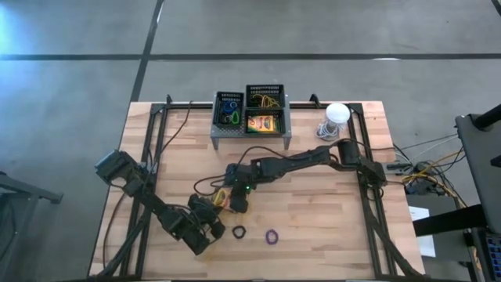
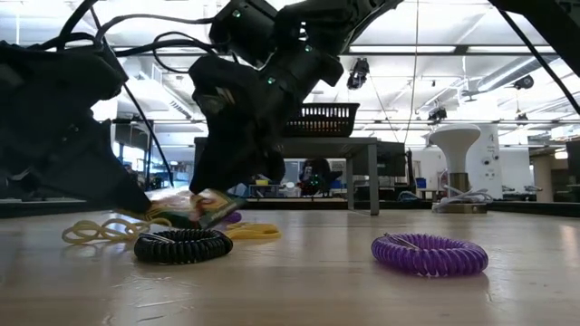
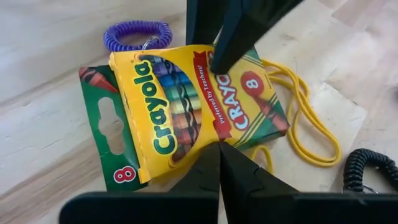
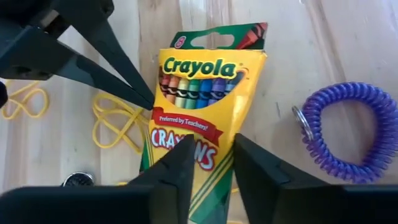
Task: Pick & Place Office Desk Supplies
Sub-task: Put the crayon box into the bottom black bin on the shelf
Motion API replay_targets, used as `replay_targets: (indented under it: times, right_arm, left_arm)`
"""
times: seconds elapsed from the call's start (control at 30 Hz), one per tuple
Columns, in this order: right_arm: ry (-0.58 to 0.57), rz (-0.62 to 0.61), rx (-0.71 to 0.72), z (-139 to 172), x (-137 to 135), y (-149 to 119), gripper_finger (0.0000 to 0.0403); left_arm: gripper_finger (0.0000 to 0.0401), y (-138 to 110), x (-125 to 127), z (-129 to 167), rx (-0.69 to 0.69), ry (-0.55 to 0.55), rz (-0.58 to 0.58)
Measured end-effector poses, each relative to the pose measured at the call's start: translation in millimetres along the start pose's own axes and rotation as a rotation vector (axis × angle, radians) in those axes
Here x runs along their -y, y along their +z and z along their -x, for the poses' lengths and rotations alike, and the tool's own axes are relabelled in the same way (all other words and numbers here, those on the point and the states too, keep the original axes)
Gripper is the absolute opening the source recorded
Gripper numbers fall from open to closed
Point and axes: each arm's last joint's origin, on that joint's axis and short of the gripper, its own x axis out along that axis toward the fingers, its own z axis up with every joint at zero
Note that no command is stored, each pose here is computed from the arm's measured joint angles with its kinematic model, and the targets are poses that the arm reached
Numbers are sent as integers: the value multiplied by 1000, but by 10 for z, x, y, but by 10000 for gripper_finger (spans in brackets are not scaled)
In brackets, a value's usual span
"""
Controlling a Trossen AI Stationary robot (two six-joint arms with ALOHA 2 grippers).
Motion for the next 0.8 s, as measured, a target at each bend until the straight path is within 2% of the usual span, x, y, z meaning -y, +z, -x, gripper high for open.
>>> replay_targets:
  times: [0.17,0.3,0.5,0.63,0.8]
  right_arm:
    - [-13,9,13,31,-13,16,41]
    - [-3,26,17,34,-41,17,15]
    - [-30,39,-9,90,-62,-4,9]
    - [-124,72,5,234,-128,-9,9]
    - [-242,92,75,419,-226,-184,9]
  left_arm:
    - [4,0,-3,0,0,2,-10]
    - [4,19,2,-1,28,4,-4]
    - [4,62,11,38,14,-9,-20]
    - [4,209,27,175,-10,-56,-9]
    - [4,384,17,421,-2,-125,14]
